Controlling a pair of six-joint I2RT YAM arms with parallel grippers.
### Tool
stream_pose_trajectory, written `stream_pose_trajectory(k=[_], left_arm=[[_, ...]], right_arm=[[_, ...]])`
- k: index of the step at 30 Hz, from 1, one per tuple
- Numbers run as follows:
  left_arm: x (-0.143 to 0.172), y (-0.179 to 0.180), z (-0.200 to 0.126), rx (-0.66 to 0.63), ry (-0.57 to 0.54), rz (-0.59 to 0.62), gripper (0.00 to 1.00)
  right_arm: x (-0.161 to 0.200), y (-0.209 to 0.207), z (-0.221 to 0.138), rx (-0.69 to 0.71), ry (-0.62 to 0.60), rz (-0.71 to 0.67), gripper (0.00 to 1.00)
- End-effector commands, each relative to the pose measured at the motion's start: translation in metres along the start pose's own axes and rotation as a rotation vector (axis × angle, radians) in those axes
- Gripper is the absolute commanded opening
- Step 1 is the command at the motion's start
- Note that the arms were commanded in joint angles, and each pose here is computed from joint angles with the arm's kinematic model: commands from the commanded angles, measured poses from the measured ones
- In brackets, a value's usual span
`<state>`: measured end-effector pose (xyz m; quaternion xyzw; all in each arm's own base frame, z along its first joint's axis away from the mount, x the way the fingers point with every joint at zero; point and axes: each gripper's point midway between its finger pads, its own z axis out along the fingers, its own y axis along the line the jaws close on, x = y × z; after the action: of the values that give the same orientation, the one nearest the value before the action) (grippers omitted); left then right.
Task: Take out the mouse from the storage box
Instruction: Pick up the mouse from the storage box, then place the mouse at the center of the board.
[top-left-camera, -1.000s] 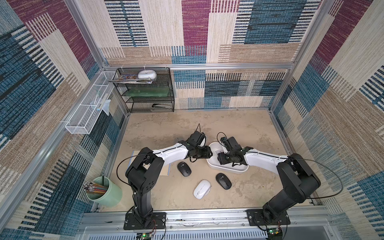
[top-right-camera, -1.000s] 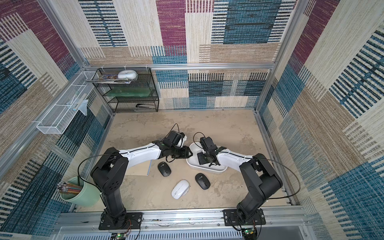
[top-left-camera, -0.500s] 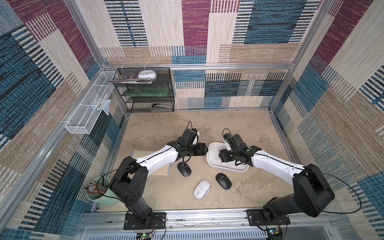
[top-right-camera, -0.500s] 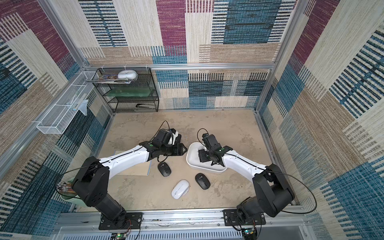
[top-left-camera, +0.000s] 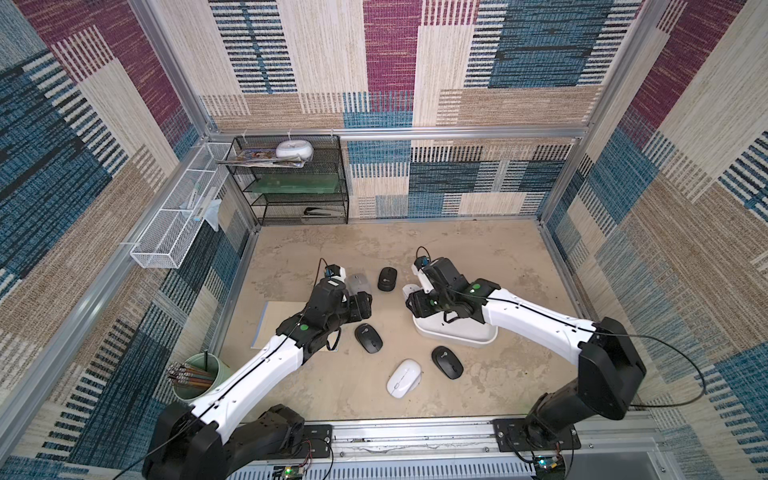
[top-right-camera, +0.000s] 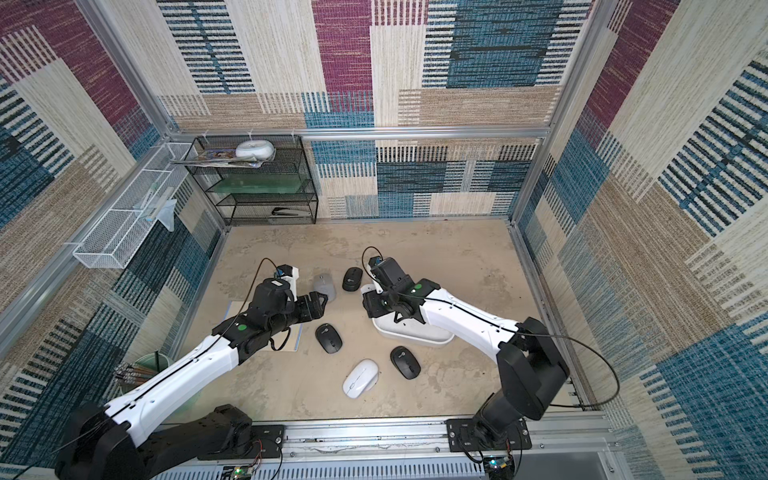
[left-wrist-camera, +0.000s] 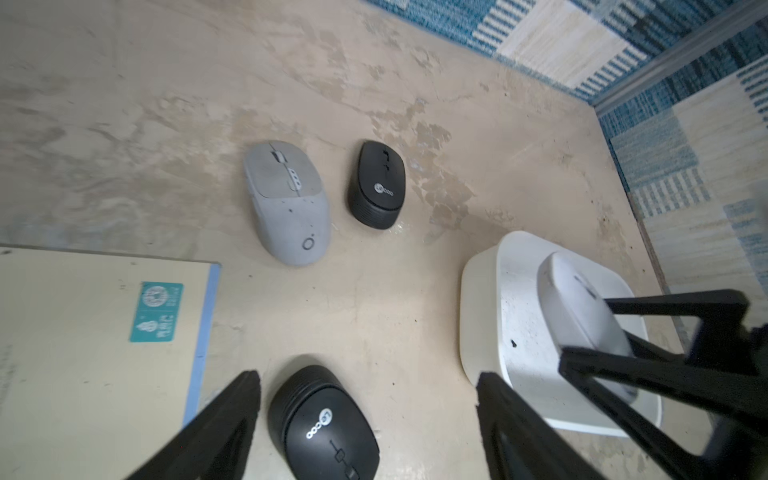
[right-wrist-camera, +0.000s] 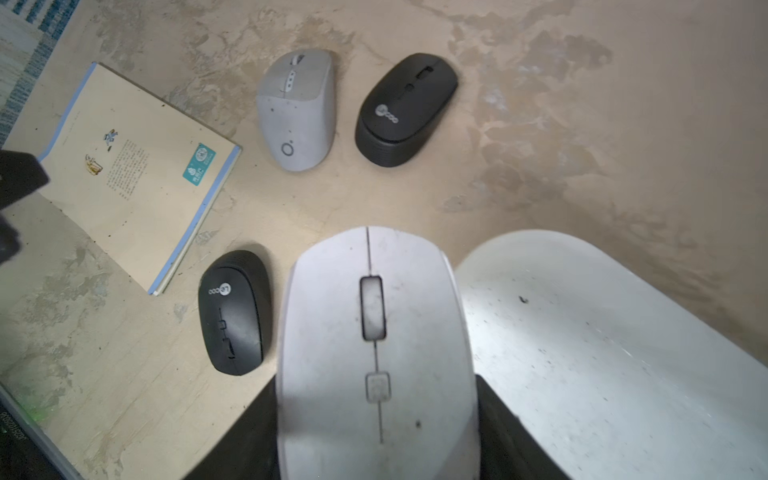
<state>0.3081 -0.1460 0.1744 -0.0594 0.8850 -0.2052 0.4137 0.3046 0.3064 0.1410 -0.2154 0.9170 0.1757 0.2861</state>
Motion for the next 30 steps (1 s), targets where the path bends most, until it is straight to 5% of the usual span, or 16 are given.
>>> stream_pose_trajectory(k=[1,6,23,30], left_arm=[[-0.017,0.028,-0.023,-0.121,-0.144,-0.029,0.89],[-0.027,0.042,-0.051,-0.16,-0.246,-0.035,0.96],[-0.025,0.057,-0.072,-0.194,-0.309,-0.056,1.0],[-0.026,0.059,-0.075,-0.197,-0.324,-0.059,1.0]], right_arm=[[-0.001,0.019,0.015,-0.012,0.028,-0.003,0.52],[0.004,0.035,0.048,0.013,0.107,-0.007,0.53],[0.029,0.023,0.111,0.176,0.248,-0.019,0.56],[0.027,0.022,0.114,0.19,0.247,-0.033,0.72]])
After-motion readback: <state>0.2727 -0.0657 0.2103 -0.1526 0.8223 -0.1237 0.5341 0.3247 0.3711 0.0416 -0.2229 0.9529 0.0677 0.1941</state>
